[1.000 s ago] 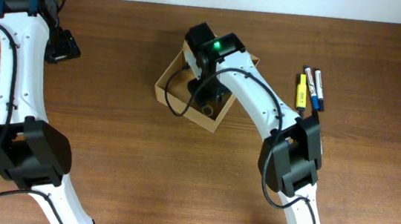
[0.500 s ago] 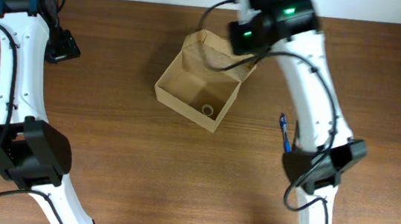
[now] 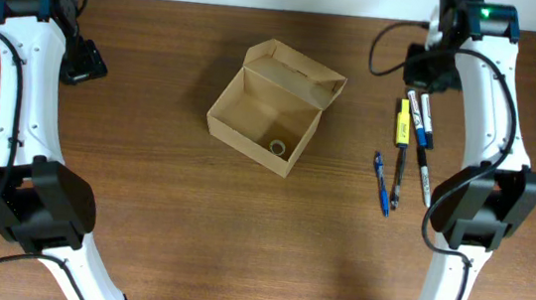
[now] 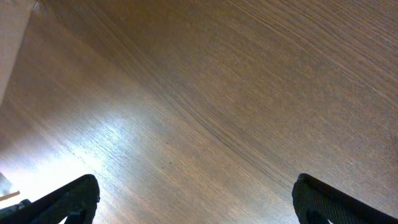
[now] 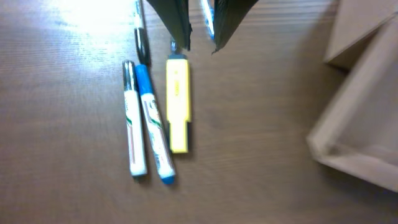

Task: Pack container
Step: 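Return the right gripper to the yellow highlighter and grasp it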

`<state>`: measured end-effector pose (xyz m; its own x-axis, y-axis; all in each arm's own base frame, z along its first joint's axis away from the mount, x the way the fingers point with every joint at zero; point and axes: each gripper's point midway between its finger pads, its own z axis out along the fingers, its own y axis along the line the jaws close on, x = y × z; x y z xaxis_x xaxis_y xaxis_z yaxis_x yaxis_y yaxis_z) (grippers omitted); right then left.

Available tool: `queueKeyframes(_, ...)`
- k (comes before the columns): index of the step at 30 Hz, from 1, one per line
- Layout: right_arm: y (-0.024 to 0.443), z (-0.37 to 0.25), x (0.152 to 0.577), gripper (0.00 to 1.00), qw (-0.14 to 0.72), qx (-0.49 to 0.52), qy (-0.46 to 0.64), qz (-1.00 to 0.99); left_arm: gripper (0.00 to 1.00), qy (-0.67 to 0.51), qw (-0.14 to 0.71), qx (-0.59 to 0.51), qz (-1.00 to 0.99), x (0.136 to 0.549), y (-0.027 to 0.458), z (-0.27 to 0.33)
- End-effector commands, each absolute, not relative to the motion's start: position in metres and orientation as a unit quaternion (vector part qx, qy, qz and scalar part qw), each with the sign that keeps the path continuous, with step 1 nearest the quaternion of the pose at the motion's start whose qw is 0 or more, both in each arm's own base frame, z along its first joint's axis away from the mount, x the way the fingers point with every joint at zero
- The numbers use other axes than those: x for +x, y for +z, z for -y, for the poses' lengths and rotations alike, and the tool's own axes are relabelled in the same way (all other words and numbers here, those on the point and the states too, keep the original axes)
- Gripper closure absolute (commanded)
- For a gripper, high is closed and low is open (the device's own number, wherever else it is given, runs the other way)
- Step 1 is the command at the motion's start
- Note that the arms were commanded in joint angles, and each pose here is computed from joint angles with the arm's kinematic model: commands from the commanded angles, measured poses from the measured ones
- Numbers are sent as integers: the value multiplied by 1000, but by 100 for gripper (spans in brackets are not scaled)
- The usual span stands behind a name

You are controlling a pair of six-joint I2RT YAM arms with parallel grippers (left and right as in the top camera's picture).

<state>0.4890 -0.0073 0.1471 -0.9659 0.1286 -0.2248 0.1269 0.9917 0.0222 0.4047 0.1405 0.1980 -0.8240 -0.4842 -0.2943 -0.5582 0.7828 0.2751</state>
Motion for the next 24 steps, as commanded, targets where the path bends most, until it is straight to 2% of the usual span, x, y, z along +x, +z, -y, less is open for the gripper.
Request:
queueKeyframes(1,107,19,475,87,64,81,-3,-995,0,182,97,-275,-939,404,193,-145)
queueKeyframes(9,52,21,464,64,34,82,-5,-996,0,182,97,-275,-939,404,193,-145)
queueKeyframes(12,39,21,461,59,32,81,-5,-996,0,182,97,-275,-939,404,193,-145)
queueKeyframes(16,22,21,459,54,32,81,-5,-996,0,182,97,-275,-939,404,193,-145)
queueKeyframes(24,-6,21,454,53,18,80,-5,-997,0,182,97,-275,-939,404,193,-145)
